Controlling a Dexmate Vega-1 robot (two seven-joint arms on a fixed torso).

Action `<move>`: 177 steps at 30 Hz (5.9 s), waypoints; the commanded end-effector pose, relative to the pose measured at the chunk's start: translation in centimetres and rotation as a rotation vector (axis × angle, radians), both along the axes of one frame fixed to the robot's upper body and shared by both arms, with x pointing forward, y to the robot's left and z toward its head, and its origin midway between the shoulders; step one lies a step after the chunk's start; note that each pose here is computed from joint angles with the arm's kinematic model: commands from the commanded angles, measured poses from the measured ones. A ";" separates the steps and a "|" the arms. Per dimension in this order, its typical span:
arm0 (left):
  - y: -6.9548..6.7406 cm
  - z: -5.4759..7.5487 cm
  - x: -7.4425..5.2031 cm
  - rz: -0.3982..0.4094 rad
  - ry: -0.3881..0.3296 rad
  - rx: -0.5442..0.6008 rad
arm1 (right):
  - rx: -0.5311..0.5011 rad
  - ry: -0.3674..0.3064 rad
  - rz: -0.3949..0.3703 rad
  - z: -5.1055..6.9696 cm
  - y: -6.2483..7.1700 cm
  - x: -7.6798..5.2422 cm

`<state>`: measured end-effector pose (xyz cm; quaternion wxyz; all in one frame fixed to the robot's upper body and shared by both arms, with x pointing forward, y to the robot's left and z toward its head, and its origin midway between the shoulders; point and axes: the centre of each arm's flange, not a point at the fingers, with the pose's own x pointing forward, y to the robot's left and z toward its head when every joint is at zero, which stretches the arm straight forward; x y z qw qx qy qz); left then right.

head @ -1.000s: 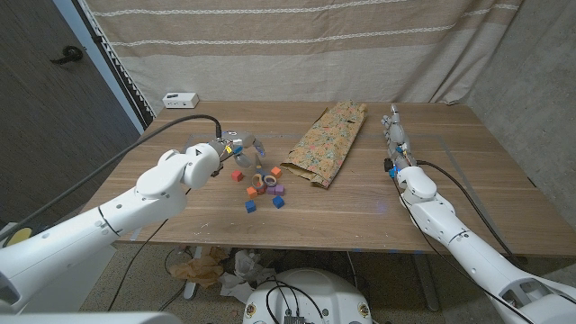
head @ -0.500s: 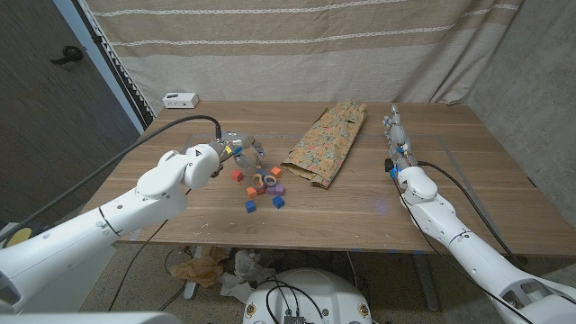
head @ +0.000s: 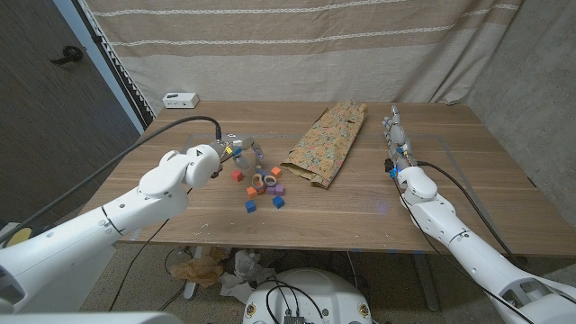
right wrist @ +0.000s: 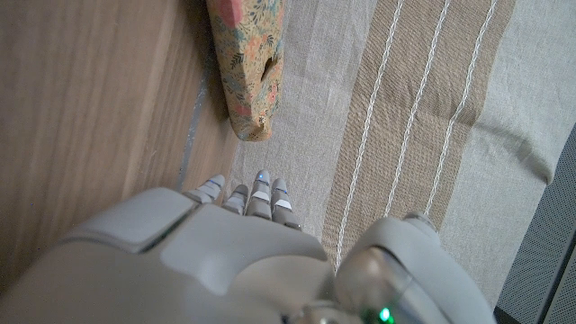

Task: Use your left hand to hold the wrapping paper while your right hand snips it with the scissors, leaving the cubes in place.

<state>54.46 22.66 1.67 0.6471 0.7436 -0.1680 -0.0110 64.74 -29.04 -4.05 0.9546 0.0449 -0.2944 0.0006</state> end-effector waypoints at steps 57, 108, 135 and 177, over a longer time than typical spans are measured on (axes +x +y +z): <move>-1.3 -2.2 1.7 -0.042 0.024 0.029 | -0.012 0.013 0.010 0.0 0.9 0.2; -0.8 -2.4 2.3 -0.049 0.045 -0.001 | -0.011 0.023 0.011 -0.2 1.4 0.3; -0.8 -2.6 2.5 -0.042 0.060 -0.001 | -0.004 0.026 0.011 -0.7 1.6 0.0; -1.0 -3.1 3.1 -0.052 0.100 -0.004 | -0.019 0.025 0.014 -0.3 1.6 0.1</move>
